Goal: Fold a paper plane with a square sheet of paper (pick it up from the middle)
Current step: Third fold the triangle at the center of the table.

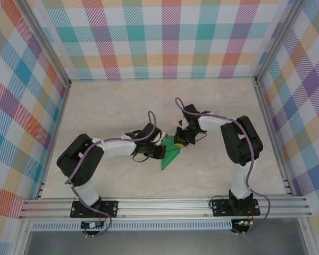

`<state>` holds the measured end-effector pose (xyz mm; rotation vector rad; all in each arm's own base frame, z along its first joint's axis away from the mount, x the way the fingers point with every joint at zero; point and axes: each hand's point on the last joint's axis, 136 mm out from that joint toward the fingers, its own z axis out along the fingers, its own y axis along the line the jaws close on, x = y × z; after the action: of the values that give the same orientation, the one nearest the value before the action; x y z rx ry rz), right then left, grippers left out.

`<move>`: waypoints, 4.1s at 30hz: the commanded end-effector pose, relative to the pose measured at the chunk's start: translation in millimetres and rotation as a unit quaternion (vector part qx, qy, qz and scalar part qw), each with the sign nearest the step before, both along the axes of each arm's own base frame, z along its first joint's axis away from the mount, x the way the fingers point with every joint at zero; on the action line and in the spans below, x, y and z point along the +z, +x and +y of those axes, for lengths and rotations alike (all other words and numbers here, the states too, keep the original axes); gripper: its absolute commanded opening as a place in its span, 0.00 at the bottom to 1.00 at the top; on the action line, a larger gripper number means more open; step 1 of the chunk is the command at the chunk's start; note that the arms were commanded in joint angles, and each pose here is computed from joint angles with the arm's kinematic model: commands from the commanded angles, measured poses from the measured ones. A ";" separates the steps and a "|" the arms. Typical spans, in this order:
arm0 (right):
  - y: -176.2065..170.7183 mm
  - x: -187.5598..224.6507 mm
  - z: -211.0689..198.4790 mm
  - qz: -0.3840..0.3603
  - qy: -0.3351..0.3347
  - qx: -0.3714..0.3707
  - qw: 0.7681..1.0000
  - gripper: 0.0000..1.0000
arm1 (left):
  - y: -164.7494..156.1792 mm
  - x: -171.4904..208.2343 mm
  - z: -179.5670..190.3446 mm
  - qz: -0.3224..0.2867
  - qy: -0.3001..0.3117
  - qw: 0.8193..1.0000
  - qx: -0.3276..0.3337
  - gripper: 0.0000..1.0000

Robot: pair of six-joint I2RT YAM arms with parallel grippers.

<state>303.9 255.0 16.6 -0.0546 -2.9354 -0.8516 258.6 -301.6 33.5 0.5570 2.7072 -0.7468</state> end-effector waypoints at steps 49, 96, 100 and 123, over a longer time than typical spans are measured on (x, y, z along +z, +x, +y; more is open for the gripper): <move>-42.9 69.7 26.4 -0.054 0.139 -0.047 0.988 0.04 | 0.5 -13.5 8.8 0.012 0.015 1.000 0.004 0.02; -61.6 -5.5 7.8 -0.045 0.089 -0.053 0.994 0.02 | -4.1 -17.6 12.8 0.020 0.026 0.999 -0.003 0.00; -66.4 -20.9 5.7 -0.034 0.085 -0.050 0.995 0.02 | -4.3 -17.1 13.2 0.019 0.027 0.999 -0.004 0.00; -48.6 -18.3 -13.1 -0.059 0.077 -0.072 0.993 0.01 | -3.8 -15.1 15.2 0.015 0.030 0.999 -0.002 0.00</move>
<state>261.8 250.4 15.5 -0.2112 -2.9696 -1.2269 256.3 -297.9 20.8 0.5757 2.7338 -0.7240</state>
